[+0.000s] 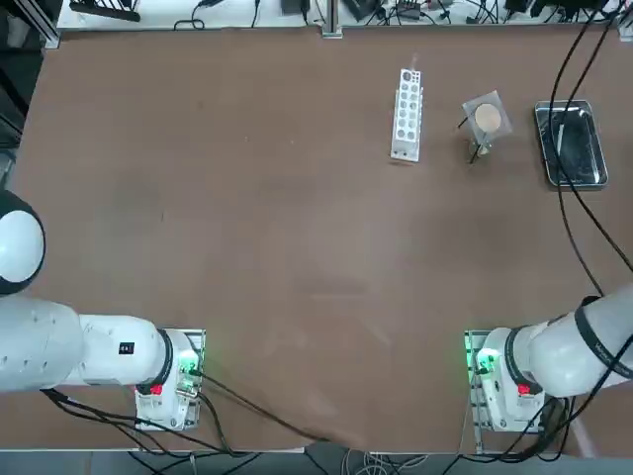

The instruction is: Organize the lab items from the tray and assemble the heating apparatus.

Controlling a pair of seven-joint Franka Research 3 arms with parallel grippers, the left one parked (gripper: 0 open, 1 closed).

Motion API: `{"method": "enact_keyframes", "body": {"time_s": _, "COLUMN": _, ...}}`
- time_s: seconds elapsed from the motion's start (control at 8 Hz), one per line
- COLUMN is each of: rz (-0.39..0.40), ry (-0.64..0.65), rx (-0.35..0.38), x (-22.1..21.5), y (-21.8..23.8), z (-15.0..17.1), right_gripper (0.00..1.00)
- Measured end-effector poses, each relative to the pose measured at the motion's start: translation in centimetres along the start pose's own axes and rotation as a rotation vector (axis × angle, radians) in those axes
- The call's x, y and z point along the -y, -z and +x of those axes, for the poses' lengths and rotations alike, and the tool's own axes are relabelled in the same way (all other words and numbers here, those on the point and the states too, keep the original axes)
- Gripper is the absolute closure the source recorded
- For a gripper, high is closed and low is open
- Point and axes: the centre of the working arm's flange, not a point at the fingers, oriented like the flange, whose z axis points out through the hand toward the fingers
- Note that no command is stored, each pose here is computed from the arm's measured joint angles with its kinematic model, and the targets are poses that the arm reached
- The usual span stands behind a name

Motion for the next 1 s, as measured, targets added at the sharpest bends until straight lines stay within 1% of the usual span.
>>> {"method": "enact_keyframes", "body": {"time_s": 0.38, "rz": 0.019, "ry": -0.01, "rx": -0.009, "x": 0.1, "y": 1.6, "z": -2.8, "right_gripper": 0.01}}
{"method": "enact_keyframes", "body": {"time_s": 0.75, "rz": 0.003, "ry": -0.009, "rx": 0.001, "x": 0.3, "y": 1.5, "z": -5.4, "right_gripper": 0.01}}
{"method": "enact_keyframes", "body": {"time_s": 1.0, "rz": -0.006, "ry": -0.01, "rx": 0.007, "x": 0.1, "y": 1.4, "z": -6.2, "right_gripper": 0.01}}
